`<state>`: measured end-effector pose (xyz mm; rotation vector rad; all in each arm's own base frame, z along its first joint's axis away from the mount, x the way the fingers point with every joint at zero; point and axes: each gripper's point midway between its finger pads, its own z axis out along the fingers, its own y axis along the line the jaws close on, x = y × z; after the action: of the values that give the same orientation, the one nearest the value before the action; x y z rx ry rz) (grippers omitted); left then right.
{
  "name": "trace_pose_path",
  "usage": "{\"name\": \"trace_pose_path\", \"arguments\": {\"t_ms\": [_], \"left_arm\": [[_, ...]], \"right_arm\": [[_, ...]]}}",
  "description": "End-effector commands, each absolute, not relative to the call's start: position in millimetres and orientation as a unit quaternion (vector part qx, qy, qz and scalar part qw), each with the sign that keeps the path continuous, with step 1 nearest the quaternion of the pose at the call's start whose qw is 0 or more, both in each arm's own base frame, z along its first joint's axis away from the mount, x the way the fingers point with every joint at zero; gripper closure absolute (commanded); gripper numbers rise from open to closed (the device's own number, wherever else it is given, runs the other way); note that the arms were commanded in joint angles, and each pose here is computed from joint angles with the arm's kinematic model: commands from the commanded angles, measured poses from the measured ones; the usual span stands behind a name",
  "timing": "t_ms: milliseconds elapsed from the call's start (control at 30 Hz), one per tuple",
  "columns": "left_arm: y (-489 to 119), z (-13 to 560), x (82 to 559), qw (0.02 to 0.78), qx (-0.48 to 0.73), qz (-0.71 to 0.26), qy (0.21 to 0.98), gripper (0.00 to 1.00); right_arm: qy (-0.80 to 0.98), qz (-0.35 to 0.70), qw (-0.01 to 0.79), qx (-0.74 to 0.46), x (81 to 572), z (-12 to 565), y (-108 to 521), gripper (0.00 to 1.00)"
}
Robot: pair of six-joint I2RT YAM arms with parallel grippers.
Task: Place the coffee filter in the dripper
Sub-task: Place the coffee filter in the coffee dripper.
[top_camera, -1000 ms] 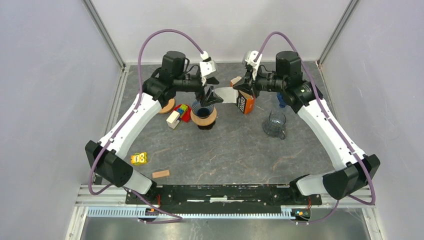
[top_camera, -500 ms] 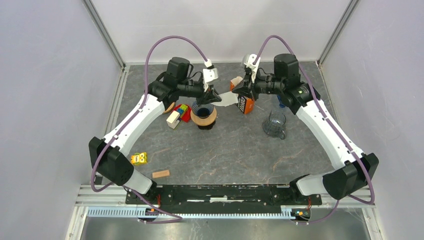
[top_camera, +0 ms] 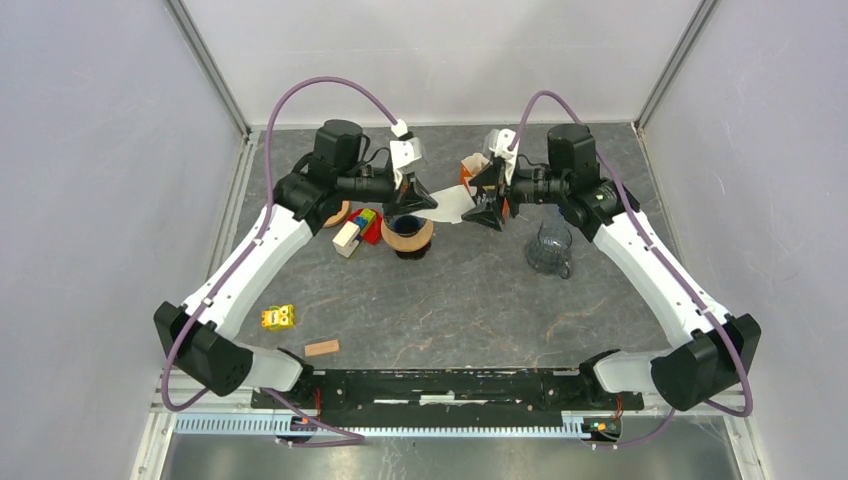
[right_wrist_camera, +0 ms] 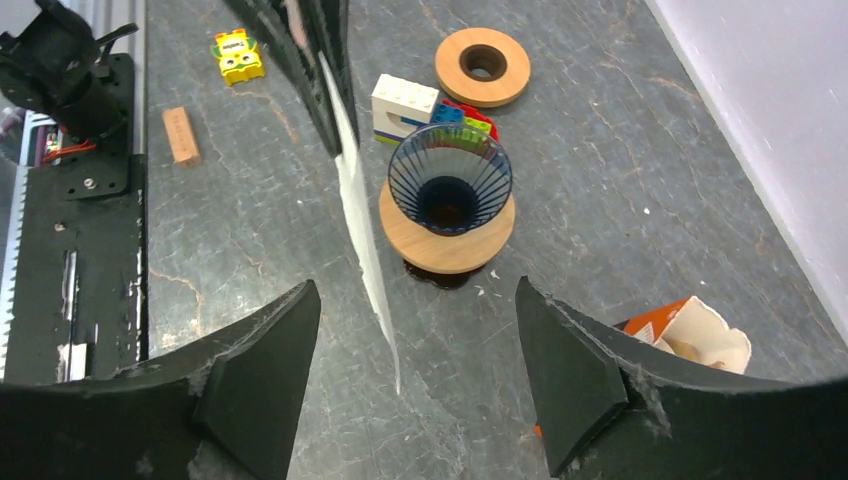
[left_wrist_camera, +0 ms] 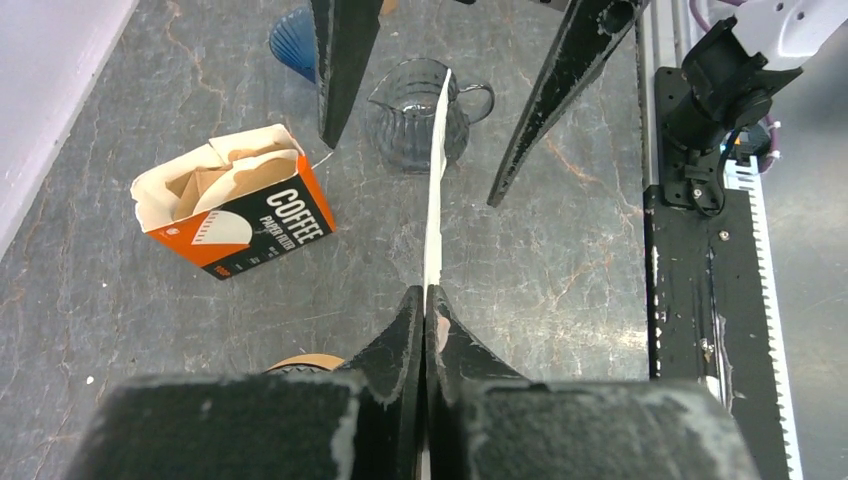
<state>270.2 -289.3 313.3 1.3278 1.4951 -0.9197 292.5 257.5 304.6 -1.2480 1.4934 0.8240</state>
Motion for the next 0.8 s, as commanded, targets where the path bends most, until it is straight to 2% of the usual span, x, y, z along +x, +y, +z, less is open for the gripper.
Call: {"name": "trace_pose_path", "arguments": {"t_ms": [0,133,167,300,433,500,533,567,600,667,767], "left_arm": [[-286,324,251,0.445,0.53,-0.397,0.603,0.98],[-287,324,245,0.433,0.522,-0.413,0.607,0.98],[-288,324,243,0.43,0.513,-0.421,0.612,0.98],[-290,326,242,0.426,0.491,-0.434,0.624,0.98],[-292,327,249,0.428,0.449,-0.44,0.65,0.97],[-291,330,259,0.44,0.413,-0.437,0.668,0.82],[-290,335,262,0.445,0.393,-0.441,0.672,0.76],[-289,339,266,0.451,0.374,-0.448,0.675,0.62],[-287,343,269,0.452,0.353,-0.458,0.679,0.52],[-280,354,280,0.461,0.307,-0.481,0.679,0.37],[-267,370,294,0.469,0.24,-0.527,0.667,0.25]], "right_arm": [[0.571,0.355,0.507,-0.539,271,318,259,0.2],[0.55,0.404,0.49,-0.542,257,319,267,0.23],[0.548,0.431,0.48,-0.532,254,319,274,0.33],[0.545,0.476,0.46,-0.515,249,317,284,0.55],[0.548,0.516,0.455,-0.476,248,322,289,0.89],[0.552,0.542,0.452,-0.444,244,322,290,0.99],[0.552,0.553,0.459,-0.423,244,327,288,1.0],[0.558,0.563,0.46,-0.401,245,327,286,1.0],[0.559,0.576,0.46,-0.38,246,332,284,1.0],[0.567,0.6,0.457,-0.331,252,338,276,1.0],[0.566,0.631,0.456,-0.272,258,349,264,1.0]]}}
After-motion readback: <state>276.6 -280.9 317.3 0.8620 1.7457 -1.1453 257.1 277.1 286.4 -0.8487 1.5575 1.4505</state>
